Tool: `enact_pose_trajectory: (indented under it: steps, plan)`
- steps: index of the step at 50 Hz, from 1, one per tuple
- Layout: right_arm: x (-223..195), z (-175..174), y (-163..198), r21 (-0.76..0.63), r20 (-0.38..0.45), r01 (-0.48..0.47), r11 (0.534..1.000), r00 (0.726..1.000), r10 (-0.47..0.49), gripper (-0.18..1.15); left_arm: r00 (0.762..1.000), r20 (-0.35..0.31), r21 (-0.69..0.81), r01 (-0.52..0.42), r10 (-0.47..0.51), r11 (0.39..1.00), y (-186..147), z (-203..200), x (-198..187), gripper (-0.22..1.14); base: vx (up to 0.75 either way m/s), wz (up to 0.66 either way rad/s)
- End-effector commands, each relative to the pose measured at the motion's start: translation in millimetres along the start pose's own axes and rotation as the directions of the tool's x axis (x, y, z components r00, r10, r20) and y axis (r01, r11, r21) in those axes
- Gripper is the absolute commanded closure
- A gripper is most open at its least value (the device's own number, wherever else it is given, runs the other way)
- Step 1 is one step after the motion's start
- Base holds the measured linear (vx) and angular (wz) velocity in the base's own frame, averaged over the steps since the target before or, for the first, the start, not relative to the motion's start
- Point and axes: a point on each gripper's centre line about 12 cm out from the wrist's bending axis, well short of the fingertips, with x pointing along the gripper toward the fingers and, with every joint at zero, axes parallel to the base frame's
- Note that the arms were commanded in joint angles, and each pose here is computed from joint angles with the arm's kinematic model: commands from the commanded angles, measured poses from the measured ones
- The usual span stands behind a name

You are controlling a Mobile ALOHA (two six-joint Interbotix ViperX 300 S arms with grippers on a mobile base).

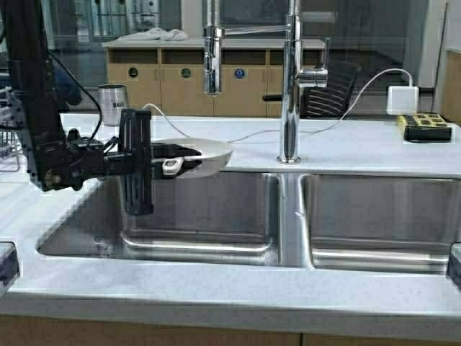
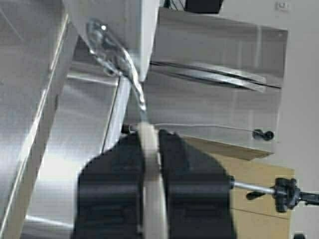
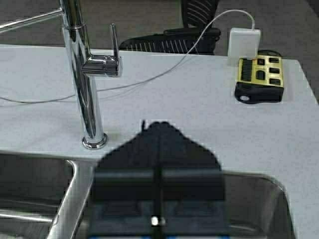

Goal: Wash the pan

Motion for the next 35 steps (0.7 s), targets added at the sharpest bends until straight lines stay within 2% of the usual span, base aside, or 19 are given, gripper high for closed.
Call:
enact_pose_trajectory:
  steps: [1, 17, 30, 33, 35]
  plan:
    - [4.8, 12.3, 0.4, -0.007, 0.020, -0.002, 1.000, 1.000, 0.002, 0.90, 0.995, -0.063, 0.038, 0.079, -0.076, 0.996, -17.0, -15.8, -2.2, 0.89, 0.12, 0.05]
    - [45.3, 39.1, 3.1, -0.036, -0.002, -0.016, 0.999, 1.000, 0.016, 0.90, 0.995, -0.079, 0.061, 0.068, -0.063, 0.996, -15.5, -30.8, -20.1, 0.89, 0.10, -0.01]
    - [104.0, 37.0, 35.5, -0.046, -0.034, -0.125, 0.991, 0.992, 0.123, 0.90, 0.995, -0.080, 0.050, 0.068, -0.063, 0.996, -14.7, -36.9, -28.8, 0.89, 0.07, -0.04]
    - [124.4, 31.6, 43.8, -0.047, -0.053, -0.146, 0.988, 0.988, 0.143, 0.86, 0.995, -0.080, 0.048, 0.065, -0.061, 0.997, -14.1, -37.1, -29.3, 0.89, 0.04, -0.04]
    - [142.3, 25.9, 50.2, -0.053, -0.080, -0.160, 0.986, 0.985, 0.156, 0.77, 0.995, -0.080, 0.048, 0.065, -0.061, 0.997, -13.8, -36.9, -29.0, 0.89, 0.04, -0.04]
